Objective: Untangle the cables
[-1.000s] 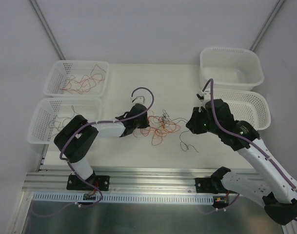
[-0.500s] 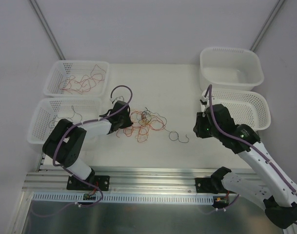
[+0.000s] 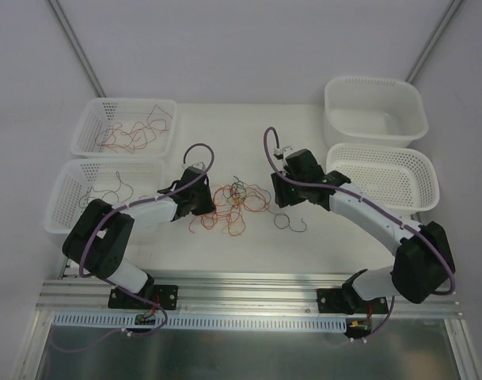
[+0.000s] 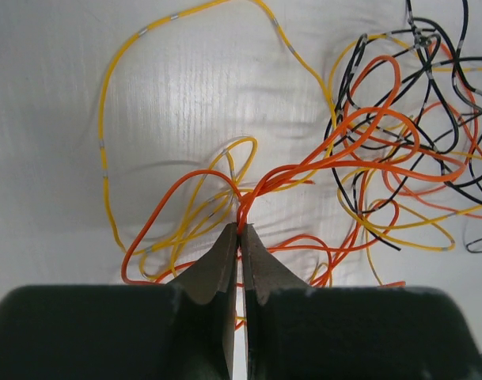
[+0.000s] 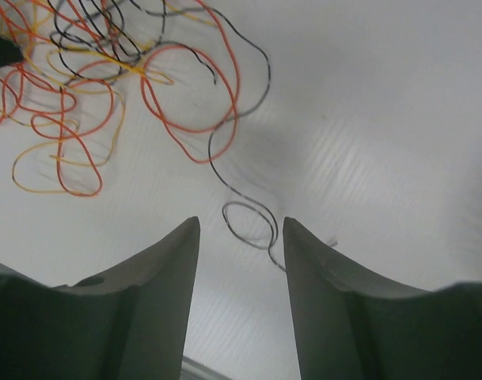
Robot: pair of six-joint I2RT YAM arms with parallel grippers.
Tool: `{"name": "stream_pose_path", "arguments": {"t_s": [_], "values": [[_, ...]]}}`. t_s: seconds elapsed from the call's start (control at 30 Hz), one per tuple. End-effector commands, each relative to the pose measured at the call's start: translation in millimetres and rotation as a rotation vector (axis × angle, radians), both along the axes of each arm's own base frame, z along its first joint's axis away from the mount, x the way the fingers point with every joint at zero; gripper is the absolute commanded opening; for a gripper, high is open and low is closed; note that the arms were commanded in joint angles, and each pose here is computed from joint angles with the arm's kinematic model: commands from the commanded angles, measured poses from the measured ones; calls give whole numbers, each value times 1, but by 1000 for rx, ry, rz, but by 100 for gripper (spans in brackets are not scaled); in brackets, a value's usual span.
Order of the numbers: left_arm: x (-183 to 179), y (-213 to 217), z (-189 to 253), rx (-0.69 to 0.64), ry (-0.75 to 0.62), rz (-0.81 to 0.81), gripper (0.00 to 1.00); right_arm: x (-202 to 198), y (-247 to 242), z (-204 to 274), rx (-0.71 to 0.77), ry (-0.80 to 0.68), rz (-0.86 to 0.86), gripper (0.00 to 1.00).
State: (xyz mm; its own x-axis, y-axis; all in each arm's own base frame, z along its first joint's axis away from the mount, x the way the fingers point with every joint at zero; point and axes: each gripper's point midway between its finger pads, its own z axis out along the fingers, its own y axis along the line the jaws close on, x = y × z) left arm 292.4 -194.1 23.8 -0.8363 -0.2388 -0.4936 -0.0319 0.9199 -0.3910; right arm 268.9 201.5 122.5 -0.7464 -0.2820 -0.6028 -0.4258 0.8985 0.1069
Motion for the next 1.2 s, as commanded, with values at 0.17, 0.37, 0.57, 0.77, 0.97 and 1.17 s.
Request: {"name": "stream_pose_path", "arguments": {"t_s": [0.17,0.37,0.57,0.77,0.97,1.17], "values": [[-20,-5,7,-28,26,-90,0,67,87,26,149,-143,306,58],[-26,-6,7,-27,48,-113,0,84,102,-6,103,-100,378,60],[-24,-8,11,-35,50,-124,0,93,111,-35,74,-64,424,60],[-25,-10,13,-37,56,-135,0,105,120,-45,61,-72,428,60],[-27,-11,11,-37,69,-143,0,112,129,-47,76,-75,439,61],[-30,-8,10,-31,77,-134,0,109,129,-48,92,-73,436,38]]}}
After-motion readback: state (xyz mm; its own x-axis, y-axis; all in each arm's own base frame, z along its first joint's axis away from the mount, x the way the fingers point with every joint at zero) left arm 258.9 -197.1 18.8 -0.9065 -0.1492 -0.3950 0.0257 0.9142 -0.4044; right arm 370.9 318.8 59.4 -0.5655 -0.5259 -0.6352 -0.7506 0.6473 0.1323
